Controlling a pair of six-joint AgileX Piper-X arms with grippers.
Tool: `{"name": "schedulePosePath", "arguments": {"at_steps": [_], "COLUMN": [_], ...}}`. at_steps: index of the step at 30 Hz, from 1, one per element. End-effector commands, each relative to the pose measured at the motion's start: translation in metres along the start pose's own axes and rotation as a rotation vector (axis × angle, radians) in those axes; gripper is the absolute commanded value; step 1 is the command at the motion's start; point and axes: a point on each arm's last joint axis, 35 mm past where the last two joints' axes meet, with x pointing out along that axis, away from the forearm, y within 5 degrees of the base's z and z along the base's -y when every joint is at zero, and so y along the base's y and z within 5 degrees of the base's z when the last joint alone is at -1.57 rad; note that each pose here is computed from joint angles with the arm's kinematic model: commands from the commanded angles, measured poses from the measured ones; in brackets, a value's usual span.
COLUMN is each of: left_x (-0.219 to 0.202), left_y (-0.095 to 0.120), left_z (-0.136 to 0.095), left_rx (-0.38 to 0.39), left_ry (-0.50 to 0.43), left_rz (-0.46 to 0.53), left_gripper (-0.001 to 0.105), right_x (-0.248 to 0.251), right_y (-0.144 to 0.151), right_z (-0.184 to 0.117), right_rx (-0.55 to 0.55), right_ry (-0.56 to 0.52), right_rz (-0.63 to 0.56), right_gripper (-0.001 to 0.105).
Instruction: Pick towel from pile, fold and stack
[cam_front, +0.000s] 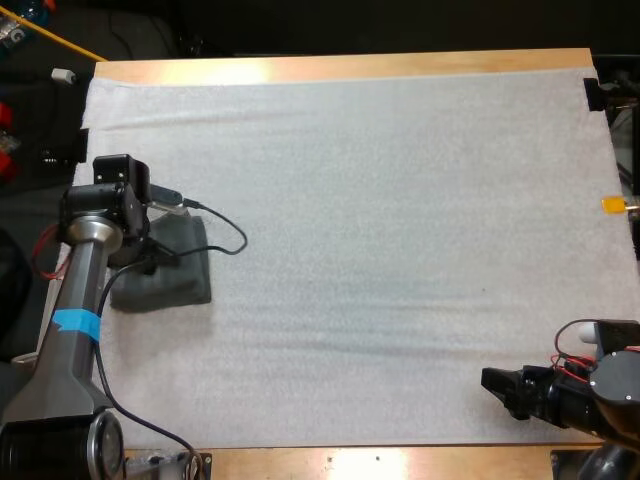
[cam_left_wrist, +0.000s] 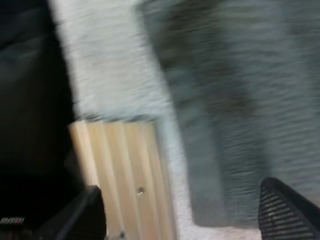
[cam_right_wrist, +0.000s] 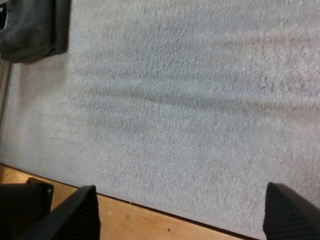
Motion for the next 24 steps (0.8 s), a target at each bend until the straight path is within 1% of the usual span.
{"name": "schedulePosePath", "arguments": {"at_steps": [1,2,6,7,9,11,13,15,17,18,20,21,24], "left_x": [-0.003,-0.003,-0.003,-0.003,-0.004,-0.002,0.005,0.016,0.024,0.029,0.036,0.04,0.046], "left_y": [0.003,0.002,-0.005,-0.006,-0.007,-0.007,-0.004,0.001,0.007,0.012,0.017,0.018,0.013], "left_z": [0.001,0.001,0.0,0.0,-0.001,-0.003,-0.005,-0.009,-0.012,-0.015,-0.019,-0.02,-0.024], "left_rx": [-0.034,-0.04,-0.064,-0.065,-0.06,-0.062,-0.089,-0.159,-0.215,-0.242,-0.275,-0.293,-0.298], "left_ry": [-0.009,-0.007,-0.001,0.0,0.015,0.027,0.033,0.045,0.059,0.067,0.078,0.08,0.075], "left_rz": [0.031,0.01,-0.191,-0.227,-0.26,-0.263,-0.299,-0.407,-0.472,-0.488,-0.501,-0.527,-0.58], "left_gripper": [0.063,0.063,0.063,0.063,0.063,0.063,0.063,0.063,0.063,0.063,0.063,0.063,0.063], "right_x": [-0.002,-0.002,-0.002,-0.002,-0.002,-0.002,-0.002,-0.002,-0.002,-0.002,-0.002,-0.002,-0.002], "right_y": [0.001,0.001,0.001,0.001,0.001,0.001,0.001,0.001,0.001,0.001,0.001,0.001,0.001], "right_z": [0.0,0.0,0.0,0.0,0.0,0.0,0.0,0.0,0.0,0.0,0.0,0.0,0.0], "right_rx": [-0.002,-0.002,-0.004,-0.004,-0.005,-0.006,-0.006,-0.006,-0.006,-0.006,-0.006,-0.006,-0.006], "right_ry": [-0.004,-0.004,-0.004,-0.004,-0.004,-0.004,-0.004,-0.004,-0.004,-0.004,-0.004,-0.004,-0.004], "right_rz": [0.006,0.006,0.006,0.006,0.006,0.006,0.006,0.006,0.006,0.006,0.006,0.006,0.006], "right_gripper": [0.066,0.066,0.066,0.066,0.066,0.066,0.066,0.066,0.066,0.066,0.066,0.066,0.066]}}
